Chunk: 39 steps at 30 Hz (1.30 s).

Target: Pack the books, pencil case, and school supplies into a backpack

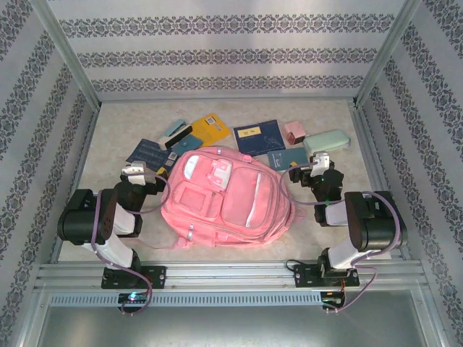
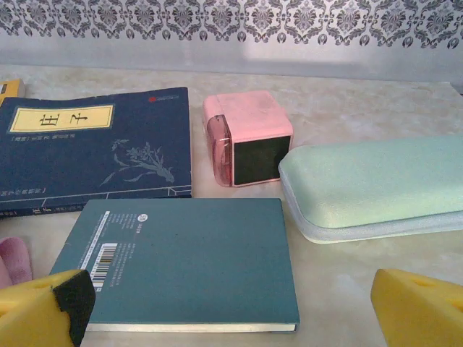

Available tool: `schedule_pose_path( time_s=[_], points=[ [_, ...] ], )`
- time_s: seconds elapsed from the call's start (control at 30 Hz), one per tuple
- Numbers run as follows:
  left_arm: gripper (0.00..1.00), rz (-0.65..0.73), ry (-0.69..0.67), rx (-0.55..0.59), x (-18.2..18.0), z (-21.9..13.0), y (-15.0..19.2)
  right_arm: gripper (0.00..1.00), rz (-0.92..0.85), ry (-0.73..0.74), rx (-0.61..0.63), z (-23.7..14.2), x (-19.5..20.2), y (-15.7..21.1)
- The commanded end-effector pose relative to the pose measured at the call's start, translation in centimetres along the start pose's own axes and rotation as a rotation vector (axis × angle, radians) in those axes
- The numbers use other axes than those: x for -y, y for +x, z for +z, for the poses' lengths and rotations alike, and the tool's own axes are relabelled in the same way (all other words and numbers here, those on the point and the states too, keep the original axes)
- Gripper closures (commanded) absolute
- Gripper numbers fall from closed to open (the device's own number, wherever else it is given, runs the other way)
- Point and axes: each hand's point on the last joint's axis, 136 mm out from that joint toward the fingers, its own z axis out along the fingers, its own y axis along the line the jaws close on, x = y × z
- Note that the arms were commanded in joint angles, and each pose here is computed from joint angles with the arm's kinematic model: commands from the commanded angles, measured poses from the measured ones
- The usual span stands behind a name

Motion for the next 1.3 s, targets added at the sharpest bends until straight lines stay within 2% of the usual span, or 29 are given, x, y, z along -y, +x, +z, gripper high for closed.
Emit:
schedule_pose_path(
  time_s=[0.0,0.37,0.57,0.97,1.03,1.1,1.2,1.27],
  points=[
    [0.00,0.025,0.015,0.044,0.2,-0.2,-1.0,0.02,-0.020,-0.030,0.055,-0.1,-0.8,-1.4],
    [0.00,0.040,0.063,0.042,1.0,0.1,-1.0,0.02,-0.025,-0.050,0.045,0.1,-1.1,-1.4],
    [0.00,0.040,0.057,0.044,0.9,0.1,-1.1,0.02,0.009,0.047,0.046,0.1,0.6,-1.4],
    [0.00,-0.020,-0.093,0.051,-1.7,-0.2,-1.2,0.02,-0.010,0.005,0.065,-0.4,-0.2,-1.5],
    [0.00,-0.032,-0.141,0.074,-2.4,-0.6,-1.9,0.02,-0.029,0.000,0.082,-0.6,-0.6,-2.1],
    [0.00,-0.049,-0.195,0.101,-3.2,-1.5,-2.7,0.02,-0.032,0.065,0.066,-0.9,-0.1,-2.9],
    [0.00,-0.053,-0.218,0.126,-3.3,-2.7,-4.5,0.02,-0.035,0.109,0.055,-1.6,0.2,-5.5],
    [0.00,-0.030,-0.211,0.170,-2.8,-3.3,-7.3,0.02,-0.020,0.103,0.111,-2.4,-0.4,-7.7]
  ],
)
